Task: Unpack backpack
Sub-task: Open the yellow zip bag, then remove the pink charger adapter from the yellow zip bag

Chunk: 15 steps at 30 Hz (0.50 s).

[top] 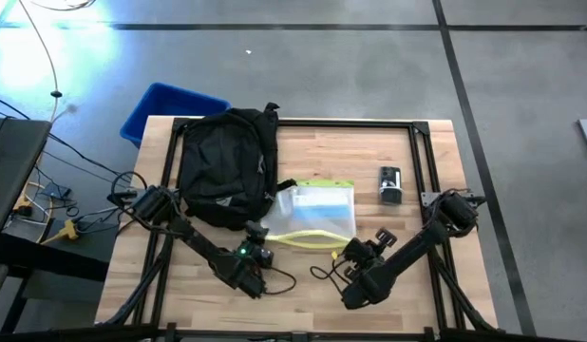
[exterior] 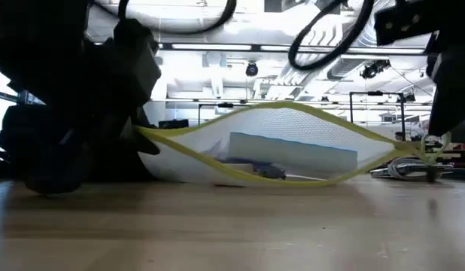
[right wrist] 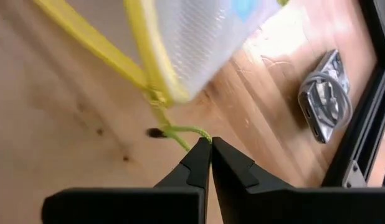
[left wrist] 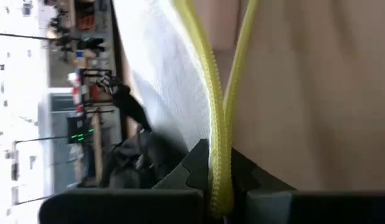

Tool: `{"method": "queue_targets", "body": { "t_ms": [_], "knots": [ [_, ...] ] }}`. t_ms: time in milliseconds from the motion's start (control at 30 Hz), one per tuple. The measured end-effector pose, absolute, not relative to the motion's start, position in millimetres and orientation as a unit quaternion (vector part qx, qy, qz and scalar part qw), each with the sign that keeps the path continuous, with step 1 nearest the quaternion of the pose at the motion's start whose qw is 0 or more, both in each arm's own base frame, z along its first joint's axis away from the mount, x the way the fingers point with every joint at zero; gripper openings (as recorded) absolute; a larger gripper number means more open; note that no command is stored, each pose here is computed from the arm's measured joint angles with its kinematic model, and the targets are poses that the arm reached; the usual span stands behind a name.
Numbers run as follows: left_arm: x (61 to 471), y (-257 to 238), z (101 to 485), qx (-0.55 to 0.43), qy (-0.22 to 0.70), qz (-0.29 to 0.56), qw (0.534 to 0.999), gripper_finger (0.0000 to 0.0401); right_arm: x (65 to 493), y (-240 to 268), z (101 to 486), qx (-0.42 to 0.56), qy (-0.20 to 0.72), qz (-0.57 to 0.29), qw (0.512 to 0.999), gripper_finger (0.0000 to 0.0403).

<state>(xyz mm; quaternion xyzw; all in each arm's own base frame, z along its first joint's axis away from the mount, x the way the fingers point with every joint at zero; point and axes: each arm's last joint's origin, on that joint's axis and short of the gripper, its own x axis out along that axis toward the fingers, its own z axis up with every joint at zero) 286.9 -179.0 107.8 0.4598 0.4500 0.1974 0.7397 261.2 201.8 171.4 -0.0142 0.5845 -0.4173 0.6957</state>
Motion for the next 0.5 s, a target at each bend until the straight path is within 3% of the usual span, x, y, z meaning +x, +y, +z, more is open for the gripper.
{"method": "queue_targets", "body": {
  "t_ms": [233,500],
  "knots": [
    [303.7,-204.2,119.2,0.439,0.415,0.138,0.784,0.0023,271.1,219.9,203.9,0.025,0.550,-0.403,0.731,0.0030],
    [310.3,-234.8,139.9,0.435,0.371,0.095,0.815,0.0069,297.6,248.9,218.7,0.002,0.410,-0.291,0.865,0.0119]
  ]
}}
